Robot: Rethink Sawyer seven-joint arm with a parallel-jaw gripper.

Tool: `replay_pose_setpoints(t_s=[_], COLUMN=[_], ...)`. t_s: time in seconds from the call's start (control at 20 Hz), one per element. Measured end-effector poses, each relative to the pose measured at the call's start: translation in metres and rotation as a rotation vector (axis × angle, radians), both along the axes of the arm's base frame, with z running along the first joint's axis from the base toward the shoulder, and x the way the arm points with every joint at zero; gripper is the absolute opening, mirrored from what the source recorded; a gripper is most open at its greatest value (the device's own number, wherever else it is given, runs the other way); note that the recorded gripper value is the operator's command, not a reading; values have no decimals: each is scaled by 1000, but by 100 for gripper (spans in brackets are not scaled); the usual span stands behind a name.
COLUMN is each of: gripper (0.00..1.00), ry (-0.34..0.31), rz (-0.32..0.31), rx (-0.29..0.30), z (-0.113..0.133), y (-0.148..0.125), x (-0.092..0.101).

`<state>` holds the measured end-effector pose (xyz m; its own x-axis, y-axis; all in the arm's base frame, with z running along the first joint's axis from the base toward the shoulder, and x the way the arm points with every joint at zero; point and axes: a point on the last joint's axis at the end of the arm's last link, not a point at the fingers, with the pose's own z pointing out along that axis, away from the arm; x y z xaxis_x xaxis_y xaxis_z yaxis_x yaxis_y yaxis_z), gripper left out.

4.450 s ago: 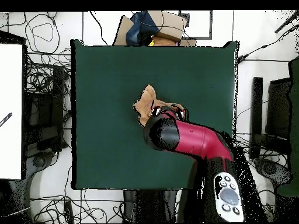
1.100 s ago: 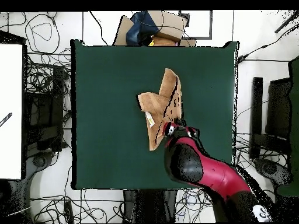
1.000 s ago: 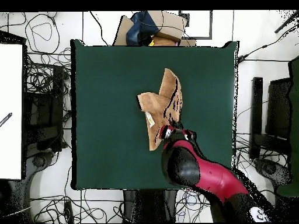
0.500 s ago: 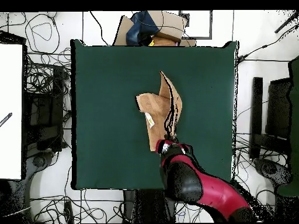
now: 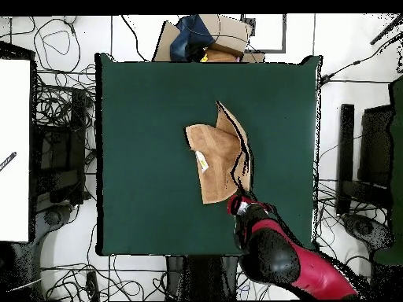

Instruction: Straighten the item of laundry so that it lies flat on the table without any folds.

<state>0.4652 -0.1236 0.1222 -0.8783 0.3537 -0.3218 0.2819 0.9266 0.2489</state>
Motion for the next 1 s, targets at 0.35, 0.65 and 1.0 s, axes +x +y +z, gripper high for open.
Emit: replay_pose_setpoints(t_s=[0.35,0.65,1.0], gripper=[0,0,0], ry=[-3,-17,-46], rz=[11,1,-53], rx=[31,58,112], z=[-6,-9,-9], y=[1,-10,-40], x=[-3,-7,-15])
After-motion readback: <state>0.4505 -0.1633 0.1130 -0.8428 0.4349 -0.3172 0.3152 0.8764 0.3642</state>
